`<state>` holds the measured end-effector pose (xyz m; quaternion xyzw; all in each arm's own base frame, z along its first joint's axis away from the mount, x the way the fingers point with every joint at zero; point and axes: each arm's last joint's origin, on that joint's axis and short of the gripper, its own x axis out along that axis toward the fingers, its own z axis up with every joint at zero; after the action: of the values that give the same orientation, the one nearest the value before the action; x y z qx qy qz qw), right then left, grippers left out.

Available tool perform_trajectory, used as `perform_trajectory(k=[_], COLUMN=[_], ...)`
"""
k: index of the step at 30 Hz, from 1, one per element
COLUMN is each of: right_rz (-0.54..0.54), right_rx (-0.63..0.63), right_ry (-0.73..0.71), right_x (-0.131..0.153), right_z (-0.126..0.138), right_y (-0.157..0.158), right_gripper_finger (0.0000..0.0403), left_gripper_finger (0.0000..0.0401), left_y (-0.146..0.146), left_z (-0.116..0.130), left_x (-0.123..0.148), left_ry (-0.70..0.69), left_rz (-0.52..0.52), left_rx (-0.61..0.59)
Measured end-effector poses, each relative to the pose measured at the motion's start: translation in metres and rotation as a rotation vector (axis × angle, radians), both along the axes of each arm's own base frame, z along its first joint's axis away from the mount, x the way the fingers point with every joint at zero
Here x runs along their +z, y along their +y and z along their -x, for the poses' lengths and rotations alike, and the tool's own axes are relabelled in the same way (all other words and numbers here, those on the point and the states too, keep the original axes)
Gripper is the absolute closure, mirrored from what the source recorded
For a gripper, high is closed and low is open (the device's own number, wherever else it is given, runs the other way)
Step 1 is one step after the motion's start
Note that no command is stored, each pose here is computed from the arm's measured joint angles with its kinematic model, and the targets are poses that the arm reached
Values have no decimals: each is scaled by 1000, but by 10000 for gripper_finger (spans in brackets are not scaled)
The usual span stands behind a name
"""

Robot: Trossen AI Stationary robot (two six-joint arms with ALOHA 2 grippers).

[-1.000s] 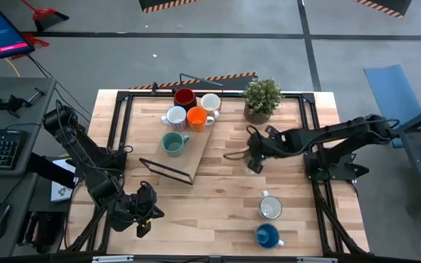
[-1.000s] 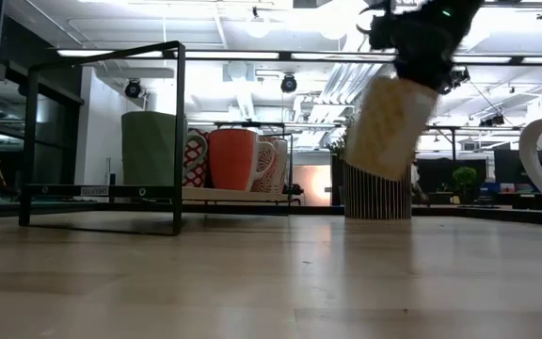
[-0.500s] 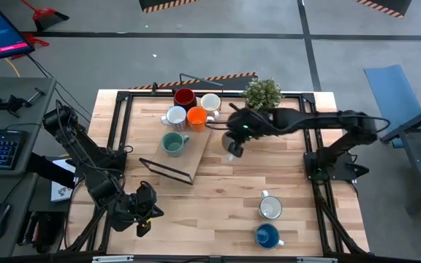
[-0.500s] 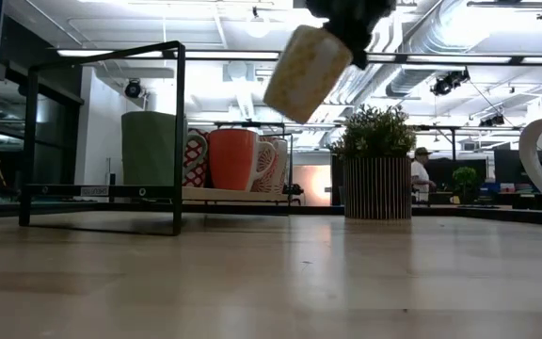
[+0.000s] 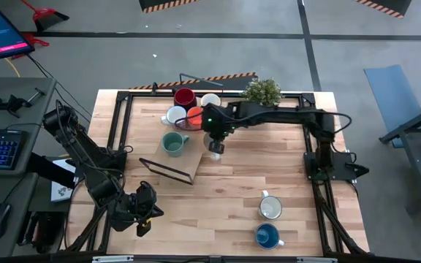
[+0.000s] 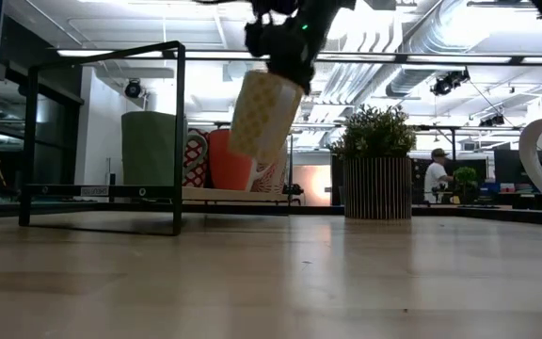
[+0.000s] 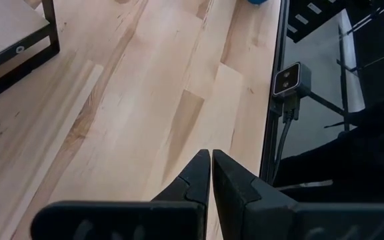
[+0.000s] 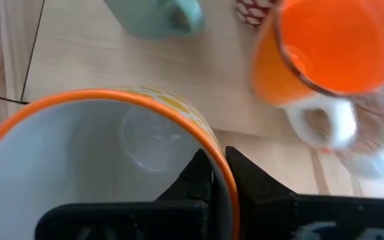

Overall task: Place coffee mugs
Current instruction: Put the yellow cup on the shelf

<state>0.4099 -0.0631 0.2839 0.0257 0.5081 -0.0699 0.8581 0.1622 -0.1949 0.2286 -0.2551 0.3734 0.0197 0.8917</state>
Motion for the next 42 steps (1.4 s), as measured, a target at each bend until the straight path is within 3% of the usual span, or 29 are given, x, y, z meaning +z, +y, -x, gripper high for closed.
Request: perform_trajectory(k=[10,42], right_rz=[20,41], right_rx=[39,30], right_ry=[-22,-49], right_x=[-14,-35], right_z=[-22,-36], right_y=[-4,-20], right_gripper_finger=[403,403], left_gripper_finger=[394,394], left_y=[0,1], left_z=[0,0], left_x=[0,0], left_ry=[-2,-15], left_rz=[-2,-11], left_rx=[4,30])
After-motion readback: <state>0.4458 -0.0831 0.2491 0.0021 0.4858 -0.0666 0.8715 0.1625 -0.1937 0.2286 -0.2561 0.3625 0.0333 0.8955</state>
